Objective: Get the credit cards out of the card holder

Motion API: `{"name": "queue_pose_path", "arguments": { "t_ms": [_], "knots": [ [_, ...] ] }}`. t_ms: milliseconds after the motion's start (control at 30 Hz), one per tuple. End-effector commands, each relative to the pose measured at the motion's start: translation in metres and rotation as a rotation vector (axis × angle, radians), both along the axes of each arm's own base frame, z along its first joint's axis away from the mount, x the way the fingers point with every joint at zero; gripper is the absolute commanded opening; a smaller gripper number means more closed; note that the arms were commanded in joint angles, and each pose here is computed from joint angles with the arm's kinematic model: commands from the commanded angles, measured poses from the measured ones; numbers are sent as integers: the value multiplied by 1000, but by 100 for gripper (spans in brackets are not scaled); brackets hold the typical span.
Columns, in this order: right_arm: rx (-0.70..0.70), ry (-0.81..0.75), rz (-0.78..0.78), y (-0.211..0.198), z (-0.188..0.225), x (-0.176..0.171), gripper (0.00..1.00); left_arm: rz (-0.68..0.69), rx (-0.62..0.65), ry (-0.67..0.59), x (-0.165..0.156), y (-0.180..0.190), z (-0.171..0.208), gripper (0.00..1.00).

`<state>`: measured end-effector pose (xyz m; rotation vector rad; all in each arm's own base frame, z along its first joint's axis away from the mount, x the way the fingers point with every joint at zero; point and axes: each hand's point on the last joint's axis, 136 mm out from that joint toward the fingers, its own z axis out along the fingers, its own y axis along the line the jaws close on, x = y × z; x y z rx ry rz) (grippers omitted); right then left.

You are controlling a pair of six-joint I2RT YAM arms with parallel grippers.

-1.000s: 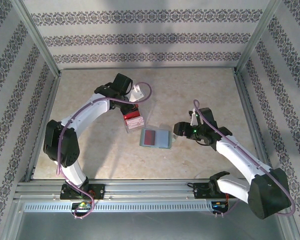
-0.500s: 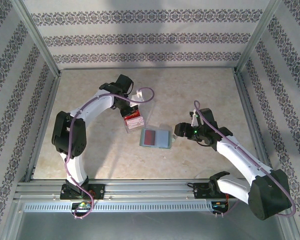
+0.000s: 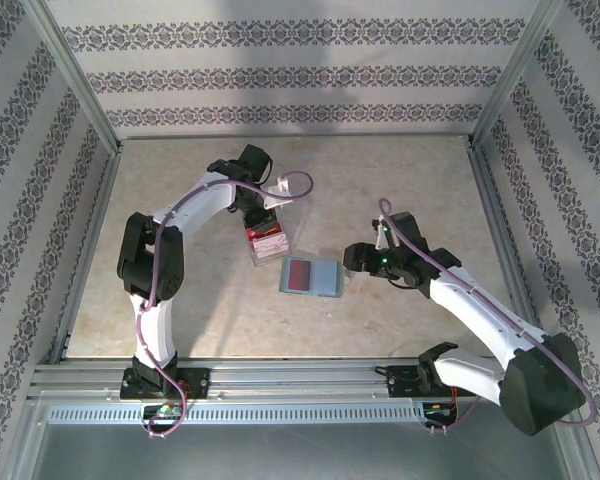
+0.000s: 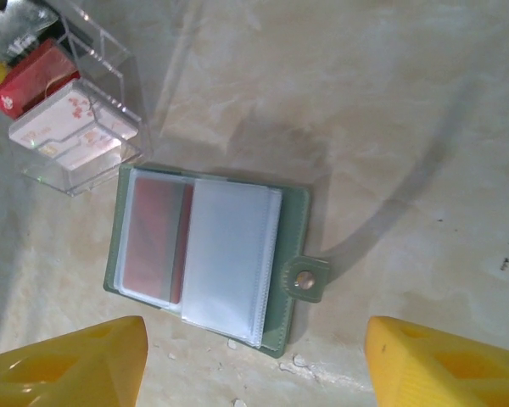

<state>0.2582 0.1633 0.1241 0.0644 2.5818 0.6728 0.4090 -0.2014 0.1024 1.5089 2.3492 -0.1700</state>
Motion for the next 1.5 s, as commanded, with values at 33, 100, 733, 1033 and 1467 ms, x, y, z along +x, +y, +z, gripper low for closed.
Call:
{"name": "queue_pose_path", "arguments": {
  "t_ms": [33, 100, 733, 1033, 1467],
  "knots": [
    [-163, -11, 29, 10, -1, 0, 69, 32, -20, 29, -13, 4, 25, 43],
    [-214, -2, 53, 22, -4, 0, 67, 50, -52, 14, -19, 3, 38, 43],
    [-357, 134, 257, 143, -74, 2, 67, 1006, -398, -243, -39, 74, 92, 53],
    [-436, 201, 227, 134, -103, 1, 71, 1035, -437, -229, -53, 77, 91, 54],
    [-447, 254, 225, 121, -122, -10, 65, 1040, -478, -193, -51, 69, 87, 54]
  ]
}}
